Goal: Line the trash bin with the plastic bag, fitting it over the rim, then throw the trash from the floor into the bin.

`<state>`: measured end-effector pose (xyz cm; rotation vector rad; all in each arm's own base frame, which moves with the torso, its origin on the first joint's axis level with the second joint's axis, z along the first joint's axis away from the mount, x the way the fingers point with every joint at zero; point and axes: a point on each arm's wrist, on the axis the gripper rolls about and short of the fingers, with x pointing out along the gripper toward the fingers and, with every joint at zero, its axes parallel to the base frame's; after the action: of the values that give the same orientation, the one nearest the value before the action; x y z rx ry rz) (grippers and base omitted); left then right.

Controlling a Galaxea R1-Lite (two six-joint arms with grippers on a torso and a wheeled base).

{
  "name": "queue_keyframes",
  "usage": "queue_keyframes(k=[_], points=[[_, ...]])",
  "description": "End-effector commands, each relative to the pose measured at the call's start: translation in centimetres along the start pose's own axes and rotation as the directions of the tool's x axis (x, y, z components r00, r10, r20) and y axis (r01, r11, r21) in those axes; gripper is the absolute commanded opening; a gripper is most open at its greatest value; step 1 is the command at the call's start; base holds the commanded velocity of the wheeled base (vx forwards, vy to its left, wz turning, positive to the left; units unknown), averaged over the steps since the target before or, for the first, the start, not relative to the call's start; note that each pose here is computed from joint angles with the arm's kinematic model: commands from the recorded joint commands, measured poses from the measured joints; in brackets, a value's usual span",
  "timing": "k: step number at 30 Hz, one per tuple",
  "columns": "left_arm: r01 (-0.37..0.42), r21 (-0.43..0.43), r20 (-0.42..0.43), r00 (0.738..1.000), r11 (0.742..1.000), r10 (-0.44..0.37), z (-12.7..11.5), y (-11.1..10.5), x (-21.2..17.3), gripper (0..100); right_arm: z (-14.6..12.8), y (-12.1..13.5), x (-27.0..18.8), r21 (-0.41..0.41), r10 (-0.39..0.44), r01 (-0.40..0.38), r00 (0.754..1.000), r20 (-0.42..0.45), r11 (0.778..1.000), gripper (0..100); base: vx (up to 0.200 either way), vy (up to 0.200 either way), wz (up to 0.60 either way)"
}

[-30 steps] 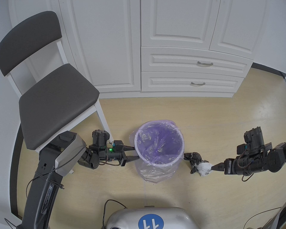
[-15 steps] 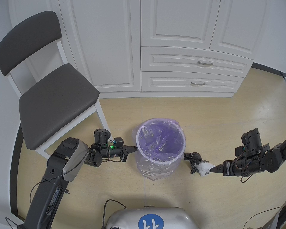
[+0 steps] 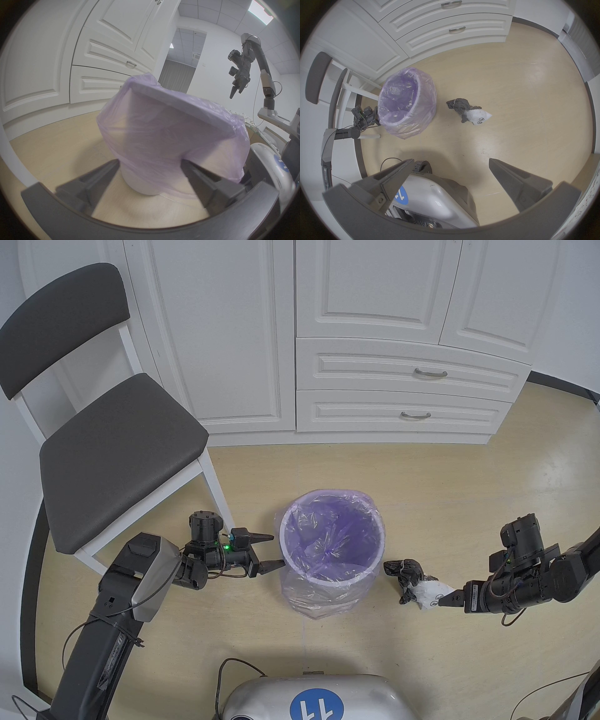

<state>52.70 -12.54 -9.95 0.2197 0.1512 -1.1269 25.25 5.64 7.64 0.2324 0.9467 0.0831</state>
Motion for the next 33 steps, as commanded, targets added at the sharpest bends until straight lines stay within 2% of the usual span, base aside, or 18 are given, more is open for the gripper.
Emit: queue_keyframes(k=[1,4,10,15,18,22,30,33], points=[[-0.019,0.009,-0.021,1.0,1.0,0.019,1.6,0.1,-1.7,100,-0.1,0.0,0.1,-0.001,-0.001,0.001,1.0,-0.007,1.0,100,0.0,0.0,0.0],[-0.021,-0.004,-0.063,0.998,1.0,0.021,2.8,-1.0,-3.3,100,-0.1,0.0,0.1,-0.002,0.0,0.0,1.0,-0.004,1.0,100,0.0,0.0,0.0],[-0.083,-0.006,-0.13,0.988,0.997,0.081,5.0,-2.2,-6.0,100,-0.3,0.2,0.2,-0.01,0.004,-0.004,1.0,-0.012,1.0,100,0.0,0.0,0.0],[-0.054,-0.019,-0.161,0.986,0.998,0.051,5.6,-4.1,-6.8,100,-0.2,0.3,0.0,-0.013,0.007,-0.007,1.0,-0.005,1.0,100,0.0,0.0,0.0],[-0.005,-0.014,-0.179,0.984,1.0,0.002,6.4,-6.4,-6.3,100,-0.2,0.3,-0.1,-0.013,0.008,-0.008,1.0,-0.004,1.0,100,0.0,0.0,0.0],[0.054,-0.037,-0.202,0.977,0.998,-0.06,5.9,-8.7,-5.0,100,-0.3,0.3,-0.1,-0.014,0.007,-0.007,1.0,-0.005,1.0,100,0.0,0.0,0.0],[0.098,-0.057,-0.222,0.969,0.994,-0.108,5.0,-10.3,-3.8,100,-0.4,0.3,0.1,-0.018,0.005,-0.005,1.0,-0.016,1.0,100,0.0,0.0,0.0],[0.072,-0.054,-0.248,0.965,0.996,-0.083,3.9,-10.2,-3.0,100,-0.5,0.4,0.2,-0.021,0.007,-0.007,1.0,-0.02,1.0,100,0.0,0.0,0.0]])
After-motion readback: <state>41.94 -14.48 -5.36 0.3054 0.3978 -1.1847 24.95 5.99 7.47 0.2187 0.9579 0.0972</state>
